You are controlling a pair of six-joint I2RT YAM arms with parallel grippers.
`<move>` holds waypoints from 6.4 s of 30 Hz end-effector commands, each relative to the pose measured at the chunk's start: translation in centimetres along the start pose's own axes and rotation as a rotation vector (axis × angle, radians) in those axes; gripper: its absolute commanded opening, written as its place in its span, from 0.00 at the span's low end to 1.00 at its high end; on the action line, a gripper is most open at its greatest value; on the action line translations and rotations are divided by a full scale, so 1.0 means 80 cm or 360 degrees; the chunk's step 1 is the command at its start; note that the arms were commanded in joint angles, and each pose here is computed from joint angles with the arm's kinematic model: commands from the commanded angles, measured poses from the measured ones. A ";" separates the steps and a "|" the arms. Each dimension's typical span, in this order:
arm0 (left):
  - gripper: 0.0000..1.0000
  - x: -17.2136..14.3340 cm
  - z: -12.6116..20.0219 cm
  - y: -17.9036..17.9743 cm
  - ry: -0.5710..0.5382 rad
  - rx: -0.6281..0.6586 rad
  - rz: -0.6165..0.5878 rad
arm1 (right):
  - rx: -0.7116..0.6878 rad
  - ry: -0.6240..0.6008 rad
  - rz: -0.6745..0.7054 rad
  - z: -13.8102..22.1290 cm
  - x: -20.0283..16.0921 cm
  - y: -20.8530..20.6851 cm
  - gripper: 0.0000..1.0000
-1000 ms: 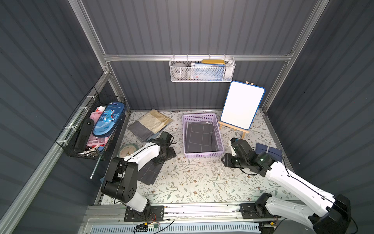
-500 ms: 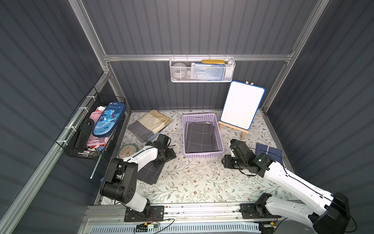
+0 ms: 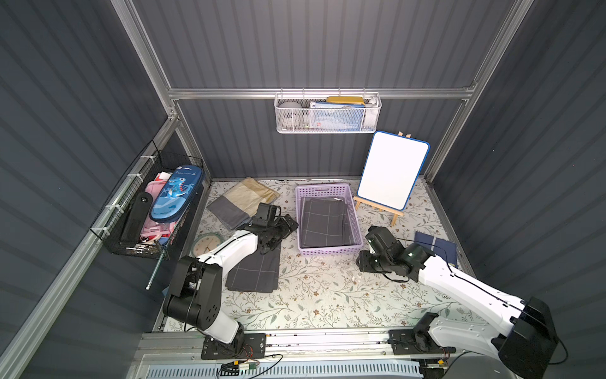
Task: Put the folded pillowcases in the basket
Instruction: Adjust the pillowcase at the center of the board, then pick up the pillowcase from the center of the board, then place the pillowcase in the basket.
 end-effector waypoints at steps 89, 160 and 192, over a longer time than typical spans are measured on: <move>0.99 -0.102 0.088 0.120 0.0210 0.0734 0.0572 | 0.0218 0.0231 0.0858 -0.300 0.064 0.321 0.71; 0.56 -0.146 0.034 0.106 0.0464 0.0717 0.0323 | -0.0131 0.0176 0.0936 -0.290 0.089 0.268 0.00; 0.07 -0.051 0.112 -0.090 0.0039 0.0014 -0.0028 | 0.0084 -0.0324 0.0704 -0.059 0.187 0.288 0.00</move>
Point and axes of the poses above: each gripper's point midway between its finger pads, its own z axis back along the fingers, its own y axis along the line the jaws close on, x = y × z, the point moved 10 cm from there along z, back along the fingers, and after that the axes turned 15 degrees about -z, right-handed, at the moved point
